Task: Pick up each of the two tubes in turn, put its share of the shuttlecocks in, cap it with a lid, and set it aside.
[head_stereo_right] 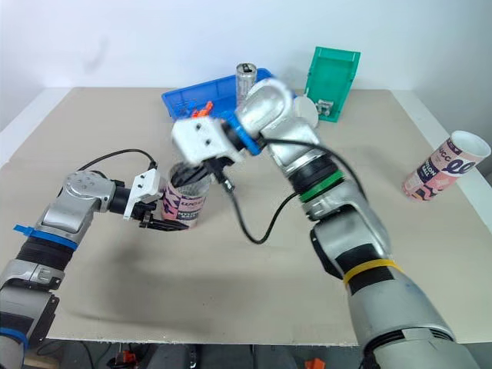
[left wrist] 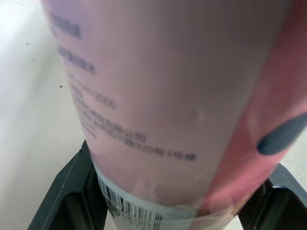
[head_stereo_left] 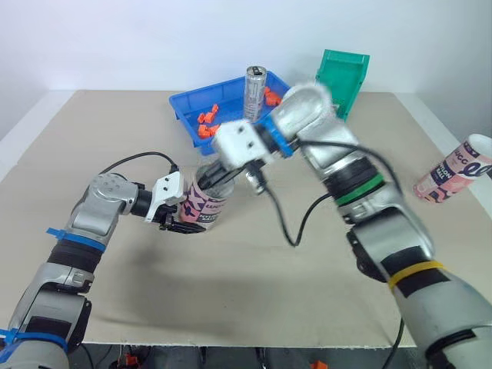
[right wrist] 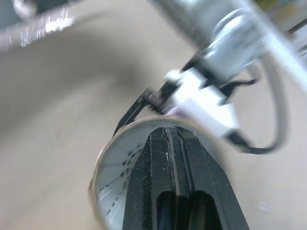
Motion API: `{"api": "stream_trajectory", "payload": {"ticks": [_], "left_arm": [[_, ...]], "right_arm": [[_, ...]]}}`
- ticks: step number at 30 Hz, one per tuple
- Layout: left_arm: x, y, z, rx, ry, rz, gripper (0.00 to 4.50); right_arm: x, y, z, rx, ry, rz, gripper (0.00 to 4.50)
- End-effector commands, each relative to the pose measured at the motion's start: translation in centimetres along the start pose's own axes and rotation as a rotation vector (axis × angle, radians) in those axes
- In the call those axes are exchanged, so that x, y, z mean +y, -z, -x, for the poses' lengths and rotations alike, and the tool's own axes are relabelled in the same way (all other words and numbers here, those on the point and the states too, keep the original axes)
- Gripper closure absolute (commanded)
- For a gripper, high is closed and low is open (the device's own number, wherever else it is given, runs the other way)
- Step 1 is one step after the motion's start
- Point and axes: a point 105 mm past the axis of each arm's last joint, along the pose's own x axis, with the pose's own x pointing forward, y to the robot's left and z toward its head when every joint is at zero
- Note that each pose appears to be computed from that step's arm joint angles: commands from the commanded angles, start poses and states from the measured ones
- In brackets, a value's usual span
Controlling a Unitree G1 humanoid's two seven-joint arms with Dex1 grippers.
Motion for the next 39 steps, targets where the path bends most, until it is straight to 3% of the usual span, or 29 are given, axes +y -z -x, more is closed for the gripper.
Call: {"api": "stream_trajectory", "payload": {"ticks": [1,7,11,17,20,25,30,39], "left_arm": [[0.4,-0.9,0.3,-0.02,-0.025,-0.026,1.52],[0.0,-1.1,-0.1,-0.061,-0.031,-0.008,1.52],[-0.4,-2.6,-0.4,-0.159,-0.035,0.023,1.52],[-1.4,-4.9,-1.5,-0.306,-0.011,0.072,1.52],[-2.2,-5.5,-3.0,-0.355,0.014,0.091,1.52],[-3.5,-4.7,-6.2,-0.372,-0.007,0.112,1.52],[-4.7,-3.5,-8.5,-0.38,-0.054,0.152,1.52],[-6.2,-2.2,-8.2,-0.36,-0.101,0.2,1.52]], "right_arm": [[0.8,-1.7,2.9,-0.018,-0.013,0.03,4.48],[3.0,0.1,8.2,0.096,0.092,-0.058,4.48],[5.3,1.0,11.2,0.129,0.199,-0.187,4.48],[10.6,3.3,13.1,0.249,0.213,-0.432,2.49],[13.3,4.9,14.3,0.336,0.182,-0.547,1.05],[17.5,7.4,16.5,0.507,0.114,-0.671,1.05],[19.5,8.5,18.1,0.581,0.08,-0.744,1.05],[22.9,9.1,19.2,0.628,0.031,-0.889,1.05]]}}
